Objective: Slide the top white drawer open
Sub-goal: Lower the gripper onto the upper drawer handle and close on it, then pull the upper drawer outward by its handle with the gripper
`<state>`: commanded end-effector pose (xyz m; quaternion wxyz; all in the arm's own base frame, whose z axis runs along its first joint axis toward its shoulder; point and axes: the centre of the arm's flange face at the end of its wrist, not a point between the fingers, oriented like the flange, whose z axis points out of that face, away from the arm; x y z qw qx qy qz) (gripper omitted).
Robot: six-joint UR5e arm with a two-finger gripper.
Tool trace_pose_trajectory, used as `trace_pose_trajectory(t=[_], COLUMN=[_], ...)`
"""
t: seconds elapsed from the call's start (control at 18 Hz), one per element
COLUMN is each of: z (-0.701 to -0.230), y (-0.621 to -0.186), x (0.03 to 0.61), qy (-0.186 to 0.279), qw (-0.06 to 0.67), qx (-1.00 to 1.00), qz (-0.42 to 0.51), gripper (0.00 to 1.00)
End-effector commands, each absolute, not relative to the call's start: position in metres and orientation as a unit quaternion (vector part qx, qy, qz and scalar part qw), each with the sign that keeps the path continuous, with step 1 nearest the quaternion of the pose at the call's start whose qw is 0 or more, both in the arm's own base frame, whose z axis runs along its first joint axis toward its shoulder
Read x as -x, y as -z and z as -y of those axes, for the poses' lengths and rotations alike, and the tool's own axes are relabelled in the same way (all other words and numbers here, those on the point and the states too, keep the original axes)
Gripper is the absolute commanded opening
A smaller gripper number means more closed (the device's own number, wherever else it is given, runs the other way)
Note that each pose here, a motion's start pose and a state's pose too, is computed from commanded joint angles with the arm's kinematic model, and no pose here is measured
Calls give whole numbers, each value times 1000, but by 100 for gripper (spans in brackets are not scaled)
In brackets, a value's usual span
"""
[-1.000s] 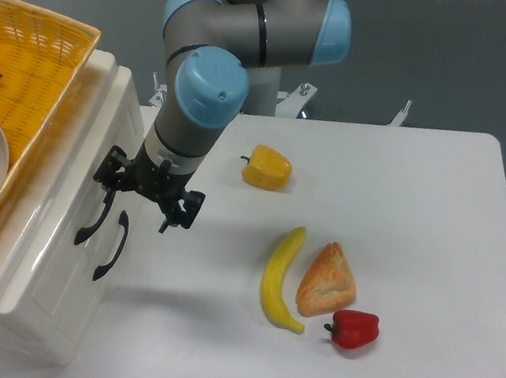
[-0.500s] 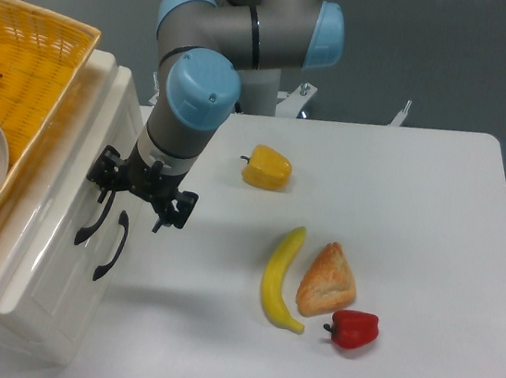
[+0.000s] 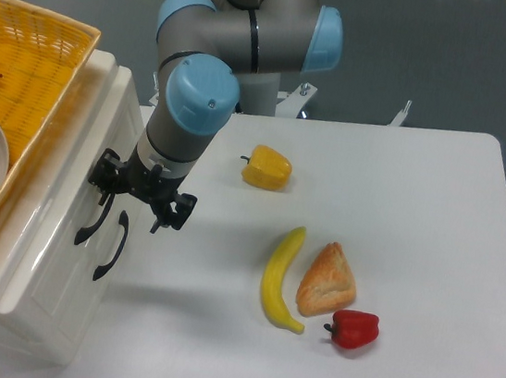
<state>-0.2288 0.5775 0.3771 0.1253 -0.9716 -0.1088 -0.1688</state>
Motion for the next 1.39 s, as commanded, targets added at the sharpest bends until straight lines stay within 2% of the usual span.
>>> trace_pose_trajectory(t=[0.28,0.39,0.61,1.06,1.39], z=[-578,-579,-578,-578,-578], y=[-377,-377,-379,-381,-382], x=[227,227,227,225,225], qy=[170,172,171,171,171], qw=[124,123,125,126,126], qx=[970,969,969,969,968], qz=[122,128,130,128,134], gripper=[80,70,63,55,38])
